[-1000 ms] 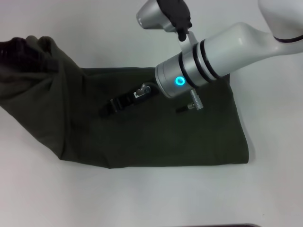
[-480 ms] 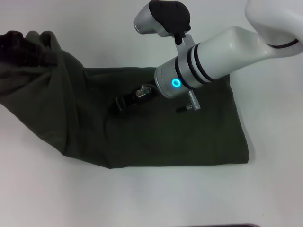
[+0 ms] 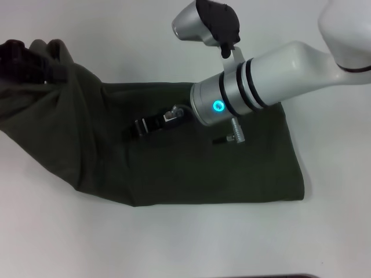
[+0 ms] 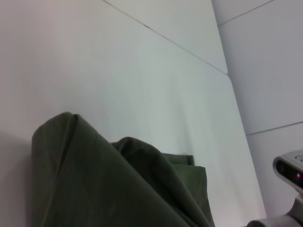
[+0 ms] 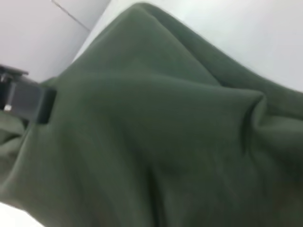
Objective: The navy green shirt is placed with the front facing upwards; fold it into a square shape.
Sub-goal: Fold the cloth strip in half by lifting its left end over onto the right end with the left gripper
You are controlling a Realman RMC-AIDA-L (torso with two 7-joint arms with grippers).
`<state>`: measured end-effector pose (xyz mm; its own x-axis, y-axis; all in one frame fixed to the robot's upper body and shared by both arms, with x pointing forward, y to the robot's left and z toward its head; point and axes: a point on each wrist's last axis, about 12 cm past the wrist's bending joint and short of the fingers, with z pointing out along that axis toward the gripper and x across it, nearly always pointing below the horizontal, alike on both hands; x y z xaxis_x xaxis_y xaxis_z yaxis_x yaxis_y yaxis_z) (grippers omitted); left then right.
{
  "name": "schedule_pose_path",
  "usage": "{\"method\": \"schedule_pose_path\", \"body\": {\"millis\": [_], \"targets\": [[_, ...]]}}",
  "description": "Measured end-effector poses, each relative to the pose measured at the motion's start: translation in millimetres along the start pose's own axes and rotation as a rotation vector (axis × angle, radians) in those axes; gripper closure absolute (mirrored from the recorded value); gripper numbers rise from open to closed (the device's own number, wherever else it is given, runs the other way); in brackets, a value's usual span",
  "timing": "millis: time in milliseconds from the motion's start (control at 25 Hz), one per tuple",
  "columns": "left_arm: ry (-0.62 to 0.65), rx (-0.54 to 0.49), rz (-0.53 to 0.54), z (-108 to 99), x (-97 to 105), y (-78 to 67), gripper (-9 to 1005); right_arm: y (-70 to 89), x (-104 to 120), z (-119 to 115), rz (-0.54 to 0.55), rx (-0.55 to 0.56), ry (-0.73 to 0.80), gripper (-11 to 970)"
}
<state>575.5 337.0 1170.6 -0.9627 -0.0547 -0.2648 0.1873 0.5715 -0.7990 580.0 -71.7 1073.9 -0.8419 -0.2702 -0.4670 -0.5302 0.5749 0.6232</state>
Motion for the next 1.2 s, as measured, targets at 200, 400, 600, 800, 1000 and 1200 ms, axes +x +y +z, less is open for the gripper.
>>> {"method": "schedule_pose_path", "body": {"millis": [200, 400, 600, 800, 1000, 1200], "targets": [[-0.002, 0.004, -0.002, 0.5, -0.4, -0.8, 960, 3.3, 3.9, 6.5, -0.026, 0.004, 0.003, 933], [-0.008, 0.019, 0.001, 2.1, -0.5, -2.6, 960, 7.2, -1.9, 13.5, -0.042, 0.045, -0.007, 933], [0.002, 0.029, 0.015, 8.4, -2.6, -7.2, 960, 14.0, -8.6, 21.6, -0.068, 0.095, -0.001, 933], [0.013, 0.044, 0.049, 19.7, -11.4, -18.4, 960, 10.0, -6.2, 20.9, -0.044, 0.105, -0.001, 932], [0.009, 0.044, 0.046, 21.5, -12.1, -18.8, 960, 10.1, -1.8, 19.8, -0.038, 0.087, 0.026, 932], [0.004, 0.04, 0.039, 20.2, -10.9, -16.7, 960, 6.1, 4.2, 10.4, -0.022, 0.051, 0.087, 932]]}}
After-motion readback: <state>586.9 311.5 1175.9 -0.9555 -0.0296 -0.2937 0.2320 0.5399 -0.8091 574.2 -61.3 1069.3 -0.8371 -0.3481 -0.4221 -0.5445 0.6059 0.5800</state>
